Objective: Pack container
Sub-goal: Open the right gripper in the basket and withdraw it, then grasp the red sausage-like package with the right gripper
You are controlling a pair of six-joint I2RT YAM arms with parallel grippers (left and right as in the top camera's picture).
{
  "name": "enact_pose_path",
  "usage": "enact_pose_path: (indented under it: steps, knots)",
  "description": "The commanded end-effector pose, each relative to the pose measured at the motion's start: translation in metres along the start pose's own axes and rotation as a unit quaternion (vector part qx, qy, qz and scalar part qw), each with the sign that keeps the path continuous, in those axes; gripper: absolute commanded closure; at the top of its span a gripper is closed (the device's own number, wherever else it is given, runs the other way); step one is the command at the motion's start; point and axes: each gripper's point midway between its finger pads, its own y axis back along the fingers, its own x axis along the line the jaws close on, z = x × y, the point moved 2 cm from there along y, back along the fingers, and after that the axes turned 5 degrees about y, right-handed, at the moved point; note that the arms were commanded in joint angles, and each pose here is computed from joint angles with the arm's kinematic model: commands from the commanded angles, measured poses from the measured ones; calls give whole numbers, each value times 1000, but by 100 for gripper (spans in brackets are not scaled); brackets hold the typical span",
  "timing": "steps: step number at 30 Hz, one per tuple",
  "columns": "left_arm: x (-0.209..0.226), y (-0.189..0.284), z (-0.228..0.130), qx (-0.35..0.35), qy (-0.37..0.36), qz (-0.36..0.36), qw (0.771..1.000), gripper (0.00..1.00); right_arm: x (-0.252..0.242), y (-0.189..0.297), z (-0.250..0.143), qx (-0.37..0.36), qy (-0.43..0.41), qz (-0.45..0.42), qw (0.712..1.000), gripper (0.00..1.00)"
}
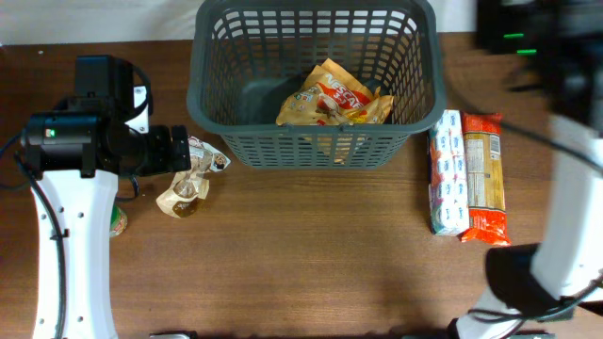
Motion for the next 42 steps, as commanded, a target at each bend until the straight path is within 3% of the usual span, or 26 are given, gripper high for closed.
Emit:
enact_pose_path:
  steps: [1, 5, 14, 22, 32, 35, 37, 40, 41, 42]
  knots:
    - [3, 2, 0, -3, 3, 4, 1000, 1, -42, -71, -50, 106, -81, 13, 991, 8]
    - [3, 2, 0, -3, 3, 4, 1000, 1, -57, -125, -114, 212, -152, 73, 963, 20]
    - [3, 2, 0, -3, 3, 4, 1000, 1, -7, -205, -250, 382, -163, 133, 900, 20]
    - [3, 2, 0, -3, 3, 4, 1000, 1, 38, -232, -327, 420, -140, 154, 883, 14]
    - [3, 2, 0, -3, 3, 4, 1000, 1, 56, -239, -380, 435, -141, 156, 876, 13]
    - [3, 2, 0, -3, 3, 4, 1000, 1, 57, -239, -383, 436, -141, 156, 875, 20]
    - [3, 2, 0, -3, 3, 4, 1000, 1, 57, -239, -383, 436, -141, 156, 875, 32]
    - [3, 2, 0, -3, 3, 4, 1000, 1, 51, -239, -387, 442, -137, 133, 876, 34]
    - [3, 2, 0, -3, 3, 4, 1000, 1, 42, -240, -391, 451, -140, 95, 877, 42]
    - [3, 2, 0, -3, 3, 4, 1000, 1, 40, -240, -392, 452, -141, 87, 877, 59]
